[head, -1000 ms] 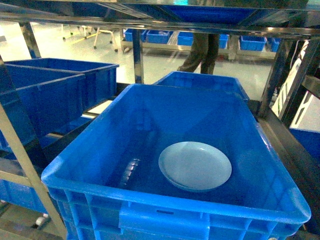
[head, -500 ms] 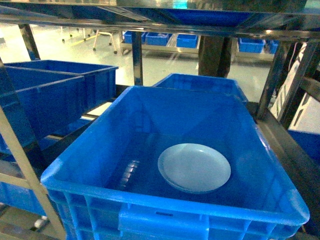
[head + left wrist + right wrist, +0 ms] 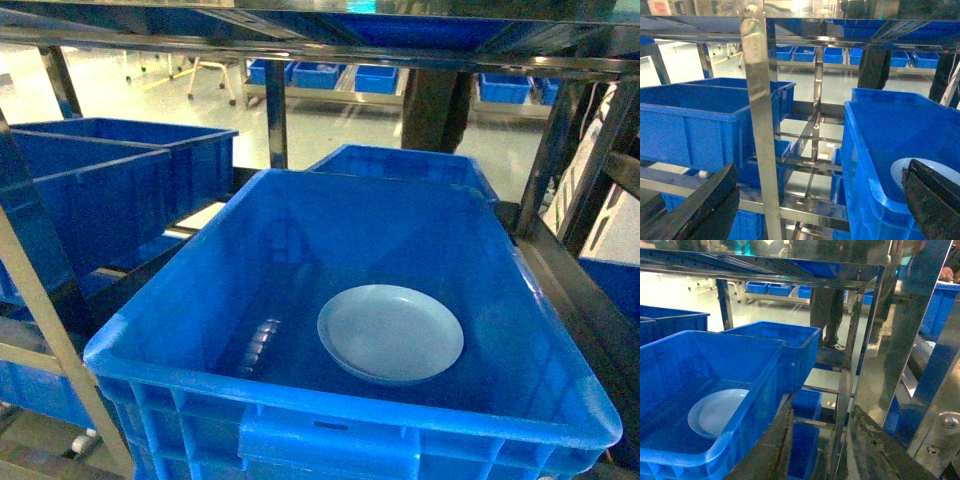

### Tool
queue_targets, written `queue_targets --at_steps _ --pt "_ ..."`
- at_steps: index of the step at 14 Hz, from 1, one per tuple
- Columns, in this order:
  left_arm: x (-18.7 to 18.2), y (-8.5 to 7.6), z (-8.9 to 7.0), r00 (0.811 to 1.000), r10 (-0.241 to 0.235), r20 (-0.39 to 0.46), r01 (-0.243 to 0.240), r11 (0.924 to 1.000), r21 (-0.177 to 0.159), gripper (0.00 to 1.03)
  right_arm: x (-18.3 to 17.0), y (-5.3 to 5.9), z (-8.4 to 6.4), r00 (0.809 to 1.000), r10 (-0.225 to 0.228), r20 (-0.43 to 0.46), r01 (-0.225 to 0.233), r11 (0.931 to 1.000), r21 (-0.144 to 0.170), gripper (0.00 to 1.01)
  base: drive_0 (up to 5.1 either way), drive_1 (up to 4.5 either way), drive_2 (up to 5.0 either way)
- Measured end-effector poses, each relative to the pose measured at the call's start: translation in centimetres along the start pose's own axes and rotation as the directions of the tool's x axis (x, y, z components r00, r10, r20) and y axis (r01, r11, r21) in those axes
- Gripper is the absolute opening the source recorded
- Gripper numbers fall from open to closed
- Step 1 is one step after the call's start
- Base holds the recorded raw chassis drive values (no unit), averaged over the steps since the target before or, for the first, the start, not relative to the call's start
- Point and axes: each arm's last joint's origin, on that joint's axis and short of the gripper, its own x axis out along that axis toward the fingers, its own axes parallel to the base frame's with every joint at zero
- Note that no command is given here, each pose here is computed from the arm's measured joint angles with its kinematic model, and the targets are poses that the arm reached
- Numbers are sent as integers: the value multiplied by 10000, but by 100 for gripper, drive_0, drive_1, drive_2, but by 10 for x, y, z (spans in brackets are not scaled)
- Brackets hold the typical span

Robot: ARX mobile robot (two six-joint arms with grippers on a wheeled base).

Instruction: Place blue tray on left shelf second layer neatly

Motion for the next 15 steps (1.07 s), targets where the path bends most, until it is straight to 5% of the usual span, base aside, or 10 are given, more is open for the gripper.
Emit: queue_targets --at_steps 7,15 --pt "0 0 0 10000 0 4 0 10000 0 98 0 0 2 9999 2 137 -2 10000 -15 1 0 0 0" --pt "0 0 0 10000 0 4 0 10000 0 98 0 0 2 9999 2 141 -2 10000 42 55 0 0 0"
